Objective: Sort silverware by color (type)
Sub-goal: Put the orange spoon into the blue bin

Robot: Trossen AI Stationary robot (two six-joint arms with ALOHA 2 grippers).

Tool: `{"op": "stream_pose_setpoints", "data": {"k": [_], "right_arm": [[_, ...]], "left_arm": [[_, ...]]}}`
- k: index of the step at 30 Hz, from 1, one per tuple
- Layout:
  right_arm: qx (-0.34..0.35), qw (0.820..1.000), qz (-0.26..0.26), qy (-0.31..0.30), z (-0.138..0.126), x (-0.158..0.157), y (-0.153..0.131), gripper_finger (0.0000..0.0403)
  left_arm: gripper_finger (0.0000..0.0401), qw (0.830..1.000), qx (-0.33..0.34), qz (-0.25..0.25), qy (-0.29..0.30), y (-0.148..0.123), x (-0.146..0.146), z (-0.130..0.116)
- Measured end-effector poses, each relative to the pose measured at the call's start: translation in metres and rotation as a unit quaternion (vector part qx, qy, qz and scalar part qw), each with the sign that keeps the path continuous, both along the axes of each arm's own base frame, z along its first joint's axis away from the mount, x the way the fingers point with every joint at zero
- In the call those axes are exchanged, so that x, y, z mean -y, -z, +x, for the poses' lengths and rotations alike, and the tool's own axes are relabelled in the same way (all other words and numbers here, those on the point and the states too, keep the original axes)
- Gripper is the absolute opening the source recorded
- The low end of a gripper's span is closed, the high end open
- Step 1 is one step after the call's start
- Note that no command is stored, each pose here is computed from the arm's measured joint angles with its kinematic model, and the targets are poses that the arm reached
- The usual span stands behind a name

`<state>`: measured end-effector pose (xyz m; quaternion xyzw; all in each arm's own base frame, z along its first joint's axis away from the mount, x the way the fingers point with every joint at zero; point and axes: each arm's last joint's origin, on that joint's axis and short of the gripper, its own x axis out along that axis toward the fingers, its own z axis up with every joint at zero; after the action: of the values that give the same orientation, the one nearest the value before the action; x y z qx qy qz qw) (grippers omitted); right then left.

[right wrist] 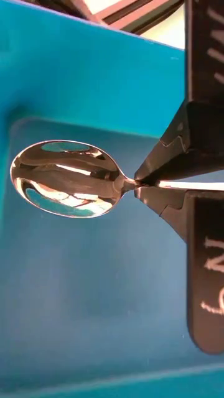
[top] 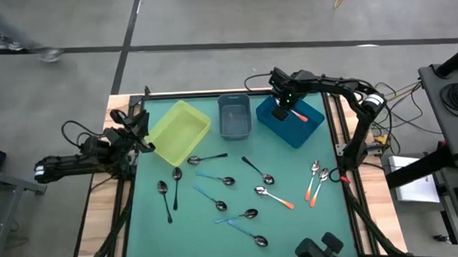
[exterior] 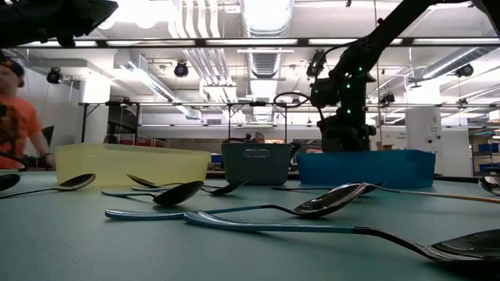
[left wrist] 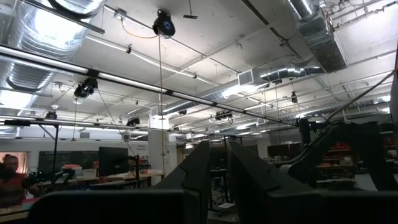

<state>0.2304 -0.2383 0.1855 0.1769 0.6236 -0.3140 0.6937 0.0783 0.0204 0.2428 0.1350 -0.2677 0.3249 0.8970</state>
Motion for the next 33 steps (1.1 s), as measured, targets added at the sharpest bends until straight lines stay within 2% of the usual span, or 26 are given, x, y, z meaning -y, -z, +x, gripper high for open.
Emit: {"op": "stream_pose_setpoints", "data": {"k": [12,20,33], "right_arm": [[-0.032,0.999,0.013,0.003,-0.009,-0.008,0.018,0.0009],[-0.056,0.998,0.001,0.007,-0.015,-0.012,0.028,0.0009],[-0.045,0.999,-0.007,0.013,-0.014,-0.011,0.03,0.0009]], "left_arm": [[0.0038,1.0,0.0,0.0,0.0,0.0,0.0,0.0],[0.0038,1.0,0.0,0.0,0.0,0.0,0.0,0.0],[0.0038,1.0,-0.001,0.0,0.0,0.0,0.0,0.0]]}}
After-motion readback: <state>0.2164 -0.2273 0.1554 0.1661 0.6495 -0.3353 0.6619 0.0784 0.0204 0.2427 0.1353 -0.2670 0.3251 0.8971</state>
